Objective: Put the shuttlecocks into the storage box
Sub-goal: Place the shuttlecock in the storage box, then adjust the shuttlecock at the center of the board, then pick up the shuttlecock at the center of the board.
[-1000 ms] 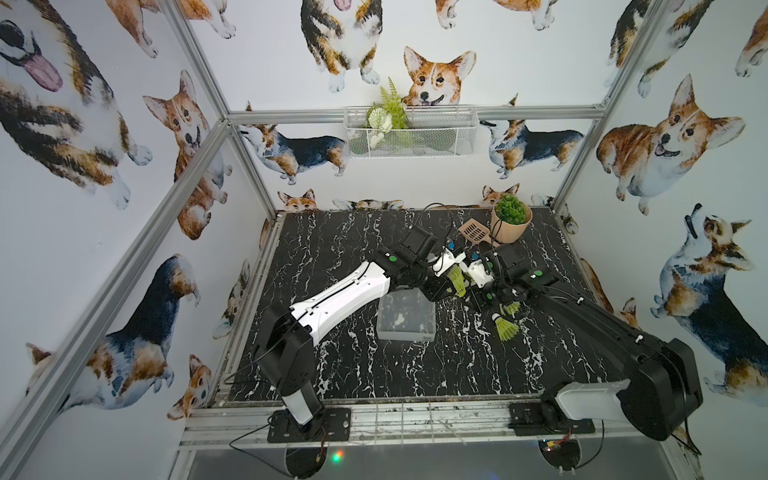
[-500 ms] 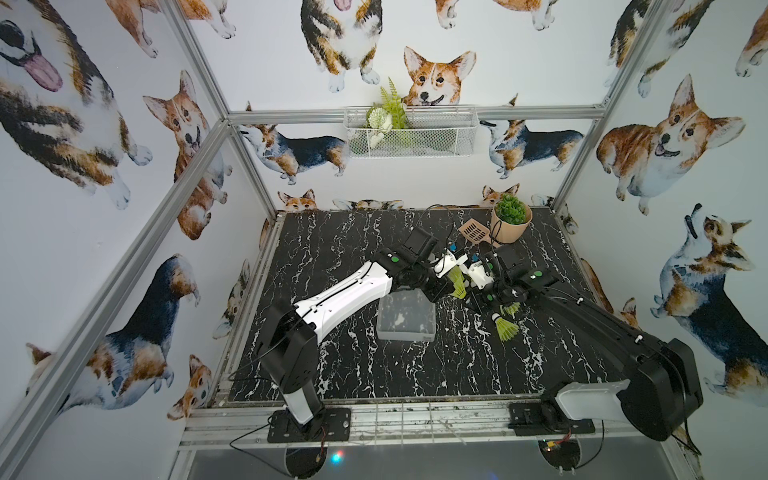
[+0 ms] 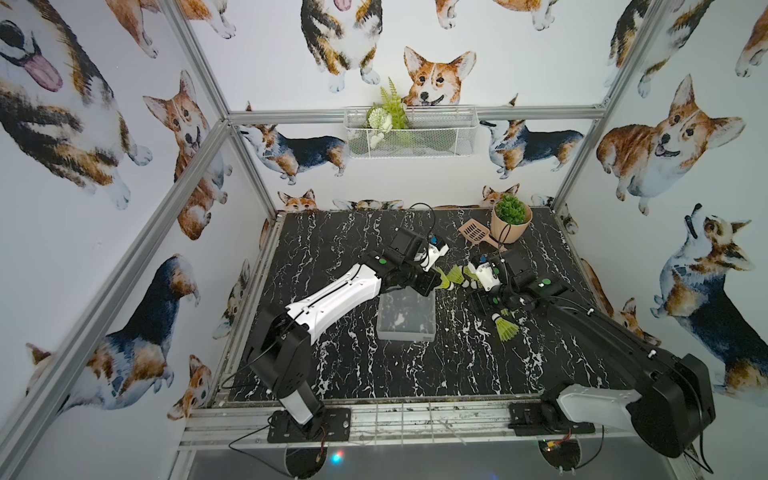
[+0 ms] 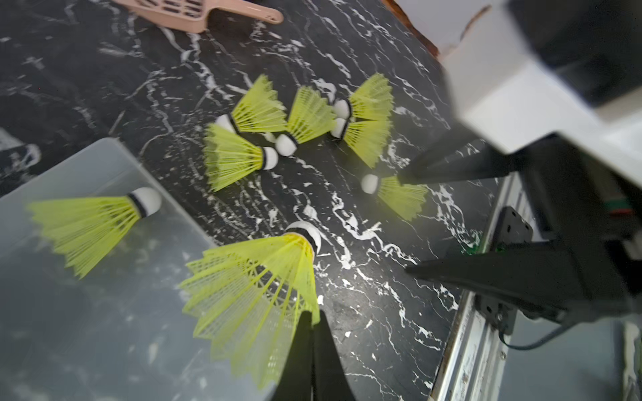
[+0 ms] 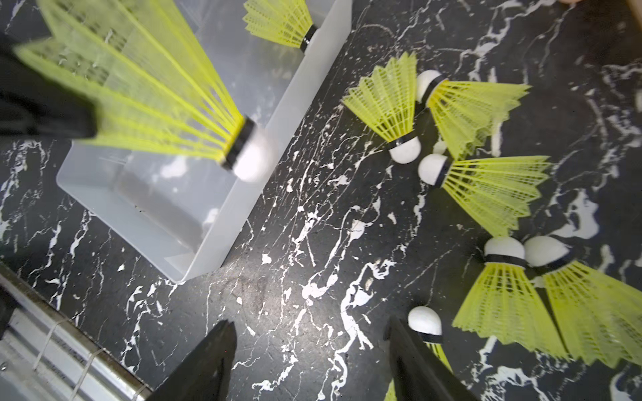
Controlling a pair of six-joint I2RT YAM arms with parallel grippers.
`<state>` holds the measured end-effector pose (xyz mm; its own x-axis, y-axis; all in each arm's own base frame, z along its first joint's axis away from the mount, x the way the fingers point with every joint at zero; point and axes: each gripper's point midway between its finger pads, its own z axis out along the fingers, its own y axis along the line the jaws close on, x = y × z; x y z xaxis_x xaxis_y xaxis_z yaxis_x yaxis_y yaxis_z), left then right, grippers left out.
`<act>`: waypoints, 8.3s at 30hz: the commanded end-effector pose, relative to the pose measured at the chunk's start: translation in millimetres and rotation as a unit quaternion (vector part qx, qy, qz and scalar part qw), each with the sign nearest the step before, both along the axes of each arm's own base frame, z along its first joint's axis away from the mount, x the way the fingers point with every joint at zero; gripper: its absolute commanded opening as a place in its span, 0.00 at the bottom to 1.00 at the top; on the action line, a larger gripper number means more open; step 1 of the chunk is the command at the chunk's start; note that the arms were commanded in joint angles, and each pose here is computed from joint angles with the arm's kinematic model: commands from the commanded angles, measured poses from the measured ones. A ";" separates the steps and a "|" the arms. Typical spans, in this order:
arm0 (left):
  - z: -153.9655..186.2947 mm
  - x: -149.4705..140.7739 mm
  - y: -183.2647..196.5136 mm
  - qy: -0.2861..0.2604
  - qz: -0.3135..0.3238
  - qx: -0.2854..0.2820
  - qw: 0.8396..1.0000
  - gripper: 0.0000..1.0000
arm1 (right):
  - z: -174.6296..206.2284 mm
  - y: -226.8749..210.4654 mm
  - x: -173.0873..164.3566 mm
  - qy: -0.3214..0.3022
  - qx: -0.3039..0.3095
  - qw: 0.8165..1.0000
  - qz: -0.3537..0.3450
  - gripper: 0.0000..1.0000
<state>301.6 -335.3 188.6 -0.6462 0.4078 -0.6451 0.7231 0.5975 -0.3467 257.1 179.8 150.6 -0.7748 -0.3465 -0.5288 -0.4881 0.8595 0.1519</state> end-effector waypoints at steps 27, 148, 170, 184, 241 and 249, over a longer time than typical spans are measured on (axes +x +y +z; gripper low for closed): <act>-34.9 110.6 95.3 0.115 0.244 -0.047 0.962 0.00 | 5.0 -20.6 6.2 -0.041 -0.015 0.997 -0.057 0.74; 53.9 15.8 168.1 0.010 0.282 -0.040 0.959 0.48 | -64.1 -101.6 -21.8 0.100 -0.086 0.947 -0.293 0.73; 47.1 17.5 165.2 0.020 0.280 -0.041 0.959 0.48 | -89.8 -52.3 -31.7 0.210 -0.003 0.951 -0.226 0.73; 50.6 17.5 162.8 0.020 0.277 -0.049 0.959 0.48 | -80.3 7.5 -5.4 0.209 0.109 0.959 -0.158 0.73; 42.1 15.7 164.2 0.024 0.278 -0.045 0.959 0.48 | -108.8 -72.2 35.5 0.123 -0.180 0.960 -0.178 0.55; 43.8 15.4 164.5 0.021 0.278 -0.046 0.959 0.48 | -115.3 -65.0 39.8 0.141 -0.163 0.955 -0.202 0.52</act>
<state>314.4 -172.0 228.7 -0.7860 -0.0602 -0.6153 0.2815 0.8512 -0.4429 299.0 113.1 36.6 -0.9680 -0.1421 -0.2070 -0.1244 0.9875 -0.0964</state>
